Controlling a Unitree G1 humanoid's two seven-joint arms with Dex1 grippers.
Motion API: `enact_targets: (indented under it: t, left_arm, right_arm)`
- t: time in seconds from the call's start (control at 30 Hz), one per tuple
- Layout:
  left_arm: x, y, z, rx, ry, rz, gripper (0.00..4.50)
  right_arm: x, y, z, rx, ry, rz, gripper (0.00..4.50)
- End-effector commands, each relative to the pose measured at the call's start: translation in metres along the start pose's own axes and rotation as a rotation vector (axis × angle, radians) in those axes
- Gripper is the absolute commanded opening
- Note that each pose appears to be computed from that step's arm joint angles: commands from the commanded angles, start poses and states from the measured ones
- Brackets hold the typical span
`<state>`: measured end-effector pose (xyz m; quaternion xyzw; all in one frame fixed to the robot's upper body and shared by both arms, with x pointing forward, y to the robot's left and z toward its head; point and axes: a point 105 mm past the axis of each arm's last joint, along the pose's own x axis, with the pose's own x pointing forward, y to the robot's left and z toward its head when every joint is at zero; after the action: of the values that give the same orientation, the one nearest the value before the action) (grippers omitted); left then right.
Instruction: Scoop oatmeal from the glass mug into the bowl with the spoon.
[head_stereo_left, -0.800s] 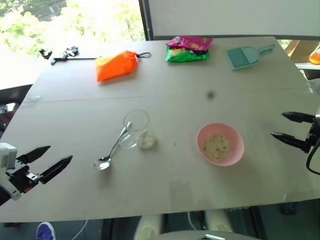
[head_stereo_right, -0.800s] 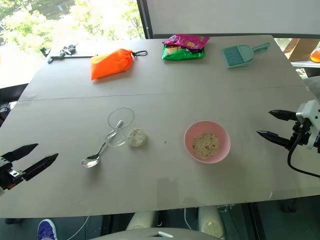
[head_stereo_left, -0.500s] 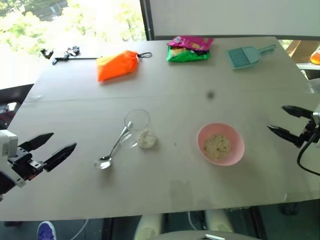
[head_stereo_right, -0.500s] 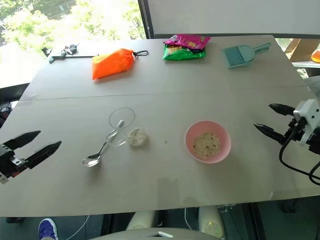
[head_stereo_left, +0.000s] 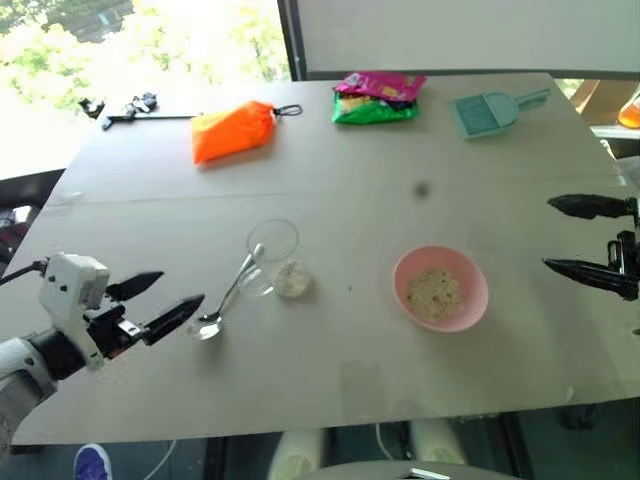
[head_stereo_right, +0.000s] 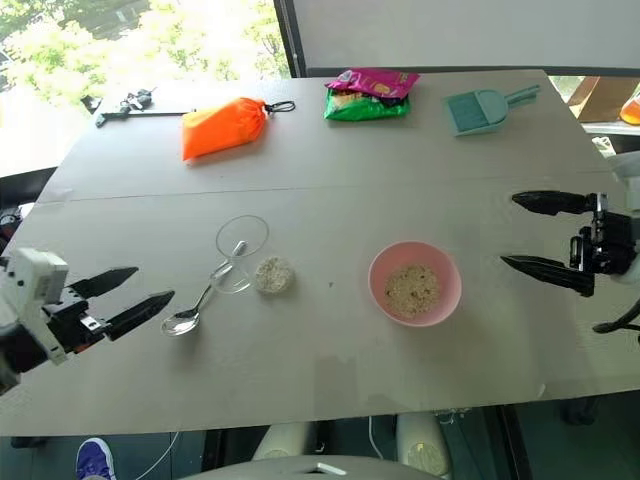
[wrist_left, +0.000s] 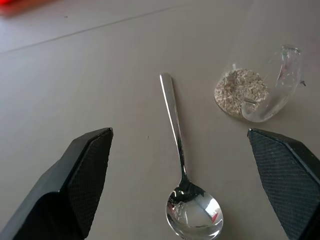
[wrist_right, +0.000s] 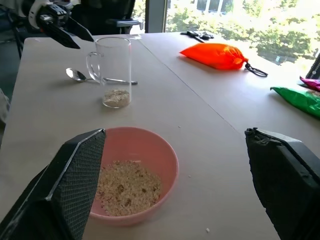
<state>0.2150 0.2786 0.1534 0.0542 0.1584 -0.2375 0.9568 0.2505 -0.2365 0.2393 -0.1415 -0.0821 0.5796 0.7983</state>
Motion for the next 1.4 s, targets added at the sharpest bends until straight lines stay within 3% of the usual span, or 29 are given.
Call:
enact_targets:
  t: [0.03, 0.13, 0.47, 1.0, 1.03, 1.1, 1.37, 1.4]
  left_arm:
    - [0.004, -0.001, 0.007, 0.017, 0.011, 0.000, 4.48]
    - [0.008, 0.002, -0.002, 0.036, 0.041, 0.031, 4.48]
    - [0.029, -0.010, -0.012, 0.020, 0.085, 0.008, 4.48]
    - [0.079, -0.017, -0.021, -0.019, 0.164, 0.101, 4.48]
    - [0.083, -0.019, -0.023, -0.026, 0.177, 0.106, 3.99]
    - [0.090, -0.024, -0.030, -0.044, 0.215, 0.122, 3.73]
    - [0.095, -0.026, -0.036, -0.061, 0.239, 0.181, 0.21]
    - [0.095, -0.026, -0.036, -0.062, 0.238, 0.182, 0.04]
  right_arm:
    - [0.001, 0.002, 0.026, -0.059, -0.047, 0.050, 4.50]
    - [-0.004, 0.003, 0.036, -0.049, -0.086, 0.073, 4.50]
    - [-0.024, 0.010, 0.028, -0.043, -0.065, 0.084, 4.50]
    - [-0.021, 0.023, 0.035, -0.026, -0.083, 0.120, 4.50]
    - [-0.021, 0.023, 0.035, -0.026, -0.080, 0.118, 4.50]
    - [-0.021, 0.022, 0.035, -0.024, -0.072, 0.112, 4.50]
    - [-0.023, 0.019, 0.035, -0.021, -0.065, 0.089, 4.50]
    - [-0.023, 0.019, 0.034, -0.020, -0.064, 0.087, 4.50]
